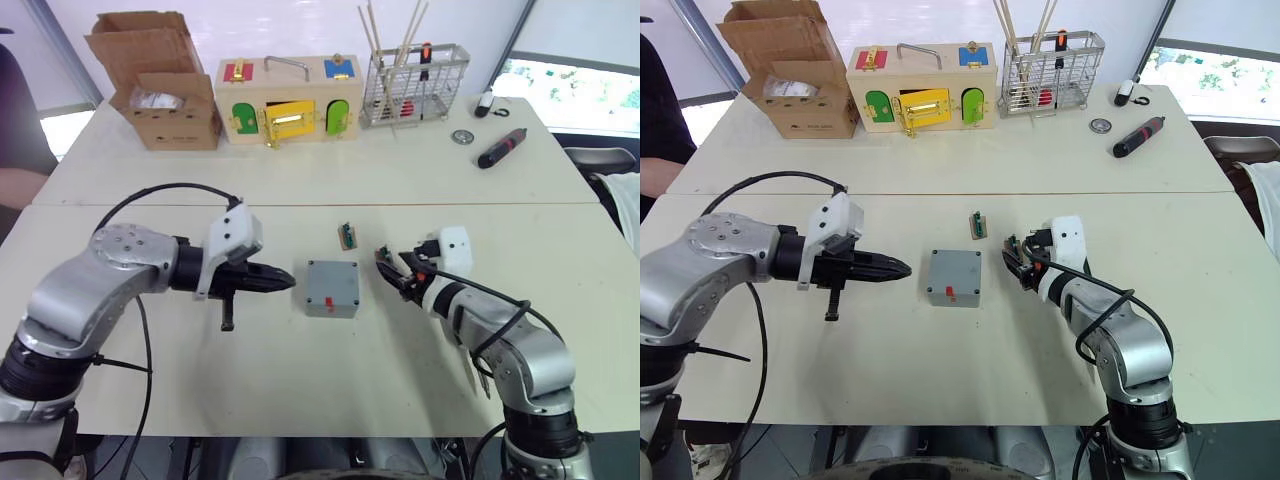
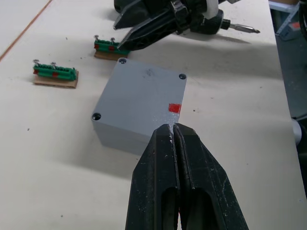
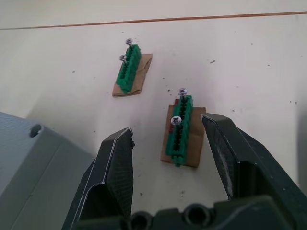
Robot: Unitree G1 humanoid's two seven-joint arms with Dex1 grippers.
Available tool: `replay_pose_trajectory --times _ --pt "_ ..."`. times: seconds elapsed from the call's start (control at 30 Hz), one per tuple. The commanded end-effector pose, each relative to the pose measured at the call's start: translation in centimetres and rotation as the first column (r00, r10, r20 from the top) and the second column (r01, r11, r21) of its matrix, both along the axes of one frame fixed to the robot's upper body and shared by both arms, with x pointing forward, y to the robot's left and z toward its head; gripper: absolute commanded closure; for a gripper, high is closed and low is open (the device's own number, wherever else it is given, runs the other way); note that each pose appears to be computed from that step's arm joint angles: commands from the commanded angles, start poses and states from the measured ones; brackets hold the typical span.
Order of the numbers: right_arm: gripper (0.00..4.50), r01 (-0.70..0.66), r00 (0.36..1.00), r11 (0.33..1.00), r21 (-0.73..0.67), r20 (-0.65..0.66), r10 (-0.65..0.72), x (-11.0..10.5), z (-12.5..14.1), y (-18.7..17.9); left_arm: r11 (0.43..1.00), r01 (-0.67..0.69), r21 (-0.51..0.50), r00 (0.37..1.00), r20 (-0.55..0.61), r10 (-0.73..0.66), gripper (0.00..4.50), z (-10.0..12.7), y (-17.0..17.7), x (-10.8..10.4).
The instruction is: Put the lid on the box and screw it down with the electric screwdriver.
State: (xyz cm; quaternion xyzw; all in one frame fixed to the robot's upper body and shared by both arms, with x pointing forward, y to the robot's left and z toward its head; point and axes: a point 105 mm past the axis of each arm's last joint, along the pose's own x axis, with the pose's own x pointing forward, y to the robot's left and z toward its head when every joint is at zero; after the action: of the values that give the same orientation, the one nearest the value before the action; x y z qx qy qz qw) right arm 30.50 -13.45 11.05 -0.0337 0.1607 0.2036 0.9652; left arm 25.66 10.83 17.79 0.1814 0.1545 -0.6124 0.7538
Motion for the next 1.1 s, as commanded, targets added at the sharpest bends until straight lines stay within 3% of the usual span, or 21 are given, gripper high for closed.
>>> replay_pose_trajectory --times 0.03,0.33,0.43,0.57,0.9,1.1 --pt "2.15 -0.002 0.998 1.000 -0.007 0.056 0.003 0.5 0.9 0.2 1.000 0.018 0.004 0.999 0.032 -0.019 4.46 0.2 -0.1 -0.3" --pt "2.15 0.002 0.998 1.000 -0.020 0.065 -0.001 1.1 0.5 0.4 1.000 0.016 0.007 0.999 0.029 -0.016 4.46 -0.6 -0.3 -0.6" --pt "2.71 0.006 0.998 1.000 -0.025 0.070 -0.004 1.4 0.5 0.3 1.000 0.008 0.021 0.999 0.033 -0.008 4.50 -0.8 -0.1 -0.4" --pt "4.42 0.007 0.998 0.999 -0.033 0.070 -0.004 1.4 0.4 0.2 1.000 0.002 0.023 0.999 0.033 -0.003 4.50 -0.8 0.0 -0.3" --pt "4.42 0.024 0.996 0.999 -0.033 0.086 -0.021 1.5 0.7 0.2 1.000 -0.002 0.023 0.999 0.035 0.002 4.50 -0.8 0.0 -0.1" --pt "4.42 0.015 0.989 1.000 -0.026 0.150 -0.011 1.5 3.0 0.4 1.000 -0.019 0.005 0.999 0.027 0.019 4.50 -0.6 0.5 0.4"
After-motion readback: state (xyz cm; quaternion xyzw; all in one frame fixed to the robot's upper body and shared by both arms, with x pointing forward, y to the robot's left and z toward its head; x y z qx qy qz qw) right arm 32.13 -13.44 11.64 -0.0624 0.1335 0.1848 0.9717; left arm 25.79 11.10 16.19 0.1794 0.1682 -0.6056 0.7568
